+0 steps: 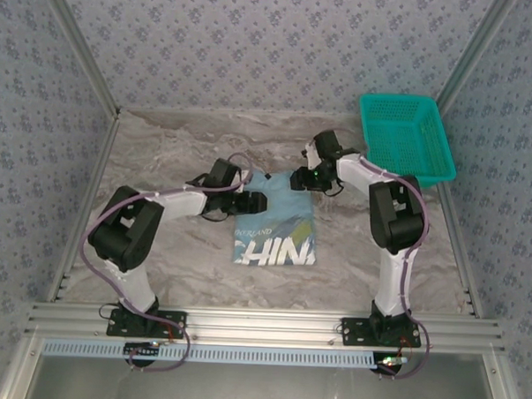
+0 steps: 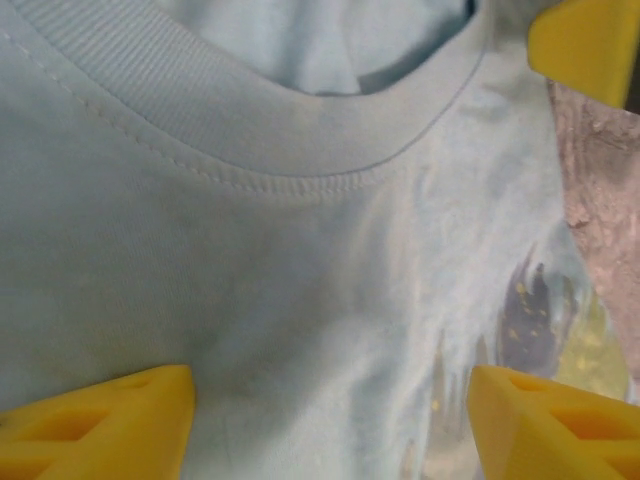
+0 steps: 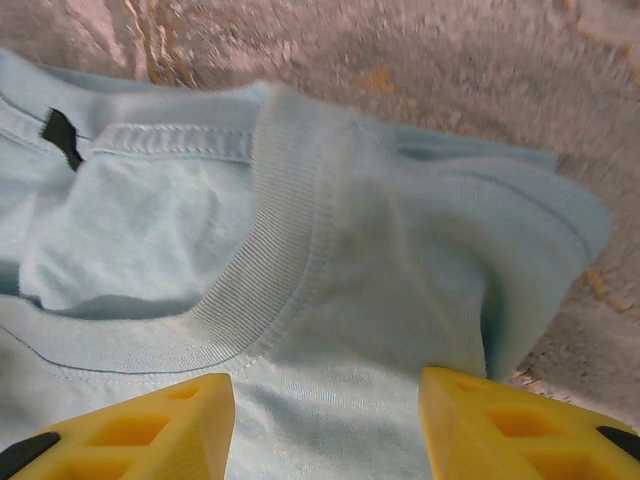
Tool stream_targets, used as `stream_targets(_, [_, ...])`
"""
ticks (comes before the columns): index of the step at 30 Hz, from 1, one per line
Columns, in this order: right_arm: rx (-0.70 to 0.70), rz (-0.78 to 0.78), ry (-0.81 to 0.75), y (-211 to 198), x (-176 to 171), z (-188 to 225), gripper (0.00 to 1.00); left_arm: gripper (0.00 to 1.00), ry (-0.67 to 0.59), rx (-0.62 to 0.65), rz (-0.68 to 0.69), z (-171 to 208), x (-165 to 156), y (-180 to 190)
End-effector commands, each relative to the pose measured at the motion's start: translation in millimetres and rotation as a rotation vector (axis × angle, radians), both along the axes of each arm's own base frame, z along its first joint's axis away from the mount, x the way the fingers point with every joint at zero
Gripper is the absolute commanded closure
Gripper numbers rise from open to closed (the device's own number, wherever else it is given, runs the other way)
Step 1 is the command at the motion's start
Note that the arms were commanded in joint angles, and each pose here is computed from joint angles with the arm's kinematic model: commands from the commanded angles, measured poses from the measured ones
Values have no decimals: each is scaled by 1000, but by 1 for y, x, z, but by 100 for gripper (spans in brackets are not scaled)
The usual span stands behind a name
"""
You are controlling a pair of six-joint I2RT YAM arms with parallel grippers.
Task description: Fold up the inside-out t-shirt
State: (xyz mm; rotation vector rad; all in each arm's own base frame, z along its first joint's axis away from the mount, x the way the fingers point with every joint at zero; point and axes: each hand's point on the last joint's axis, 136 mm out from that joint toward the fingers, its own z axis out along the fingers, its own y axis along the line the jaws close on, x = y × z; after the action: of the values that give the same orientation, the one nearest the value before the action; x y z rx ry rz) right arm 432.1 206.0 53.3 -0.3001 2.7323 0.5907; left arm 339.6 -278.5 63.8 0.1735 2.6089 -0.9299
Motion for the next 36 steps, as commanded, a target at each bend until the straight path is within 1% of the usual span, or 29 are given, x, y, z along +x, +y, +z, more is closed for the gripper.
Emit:
stream_targets(1, [-67, 0, -88, -19, 5, 35, 44, 27, -102, 36, 91, 43, 25, 19])
stream_targets(3, [-86, -35, -108, -28, 10, 36, 39, 26, -111, 95, 157, 46, 43, 40])
stream_targets(7, [-100, -91, -85, -42, 26, 22, 35, 25, -49, 170, 233, 28, 72, 74])
stream_targets(10, [-91, -95, -72, -40, 35, 12, 30, 24, 10, 159, 225, 12, 85, 80])
stream_targets(16, [-39, -51, -26, -23, 42, -4, 27, 23, 57, 114, 160, -2, 95, 60])
stream_targets(22, [-29, -30, 18, -17, 30, -20, 29, 23, 106, 110, 107, -25, 87, 42])
stream_targets(27, [-1, -10, 50, -8, 18, -30, 32, 28, 135, 72, 77, -39, 78, 29])
stream_targets(36, [71, 11, 69, 12, 9, -29, 42, 38, 135, 30, 34, -42, 75, 11])
